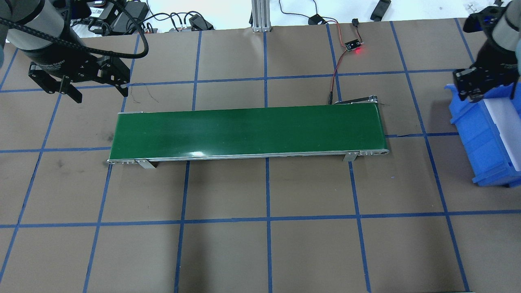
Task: Move capacitor from left to right
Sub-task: 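Carry the capacitor with the right gripper over the blue bin, then lower the capacitor into the blue bin and open the right gripper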
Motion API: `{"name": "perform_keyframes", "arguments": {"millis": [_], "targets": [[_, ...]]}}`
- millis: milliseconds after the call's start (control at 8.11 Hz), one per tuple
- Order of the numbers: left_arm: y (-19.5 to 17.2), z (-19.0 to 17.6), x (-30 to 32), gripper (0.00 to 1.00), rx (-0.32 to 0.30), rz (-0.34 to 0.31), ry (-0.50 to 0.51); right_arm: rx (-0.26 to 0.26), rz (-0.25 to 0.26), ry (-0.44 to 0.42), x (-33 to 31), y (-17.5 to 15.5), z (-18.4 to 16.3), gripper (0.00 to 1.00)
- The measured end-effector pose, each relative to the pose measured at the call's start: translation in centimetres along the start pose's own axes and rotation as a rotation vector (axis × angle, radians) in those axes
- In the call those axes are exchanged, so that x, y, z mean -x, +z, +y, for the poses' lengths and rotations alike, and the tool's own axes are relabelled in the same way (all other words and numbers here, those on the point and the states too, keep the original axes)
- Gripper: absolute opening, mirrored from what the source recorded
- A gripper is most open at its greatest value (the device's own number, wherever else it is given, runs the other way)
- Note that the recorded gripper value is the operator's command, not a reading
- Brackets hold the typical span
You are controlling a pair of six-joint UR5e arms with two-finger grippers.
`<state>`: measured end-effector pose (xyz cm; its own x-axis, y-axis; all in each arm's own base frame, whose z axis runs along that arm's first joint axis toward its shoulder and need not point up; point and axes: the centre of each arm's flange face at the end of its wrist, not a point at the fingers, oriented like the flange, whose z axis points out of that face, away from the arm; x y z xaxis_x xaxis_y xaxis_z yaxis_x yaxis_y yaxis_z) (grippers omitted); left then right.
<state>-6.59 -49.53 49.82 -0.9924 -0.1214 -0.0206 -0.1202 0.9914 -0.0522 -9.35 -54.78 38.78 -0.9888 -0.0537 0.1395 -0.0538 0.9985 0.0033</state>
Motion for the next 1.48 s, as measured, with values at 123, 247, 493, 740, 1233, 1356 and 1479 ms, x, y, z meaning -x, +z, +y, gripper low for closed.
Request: {"name": "perform_keyframes", "arguments": {"millis": [123, 247, 493, 740, 1233, 1356, 1479], "targets": [[0.0, 0.0, 0.0, 1.00, -0.001, 0.000, 0.000, 0.014, 0.026, -0.012, -4.0, 0.0, 1.0, 0.00], [0.0, 0.0, 0.0, 1.00, -0.001, 0.000, -0.001, 0.029, 0.036, -0.013, -8.2, 0.4, 2.5, 0.00], [-0.2, 0.1, 0.0, 1.00, -0.004, 0.001, -0.001, 0.059, 0.018, -0.018, -15.3, 2.2, 5.7, 0.00], [-0.3, 0.2, 0.1, 1.00, -0.006, 0.001, -0.001, 0.076, -0.030, -0.023, -18.0, 5.3, 6.3, 0.00], [-0.6, 0.3, 0.0, 1.00, -0.012, 0.005, -0.001, 0.060, -0.152, -0.018, -18.7, 11.7, 4.6, 0.00], [-0.9, 0.4, 0.0, 1.00, -0.018, 0.004, -0.002, 0.051, -0.171, -0.018, -18.8, 13.3, 4.0, 0.00], [-1.2, 0.7, 0.0, 1.00, -0.025, 0.004, -0.002, 0.049, -0.184, -0.018, -18.8, 14.6, 3.7, 0.00]]}}
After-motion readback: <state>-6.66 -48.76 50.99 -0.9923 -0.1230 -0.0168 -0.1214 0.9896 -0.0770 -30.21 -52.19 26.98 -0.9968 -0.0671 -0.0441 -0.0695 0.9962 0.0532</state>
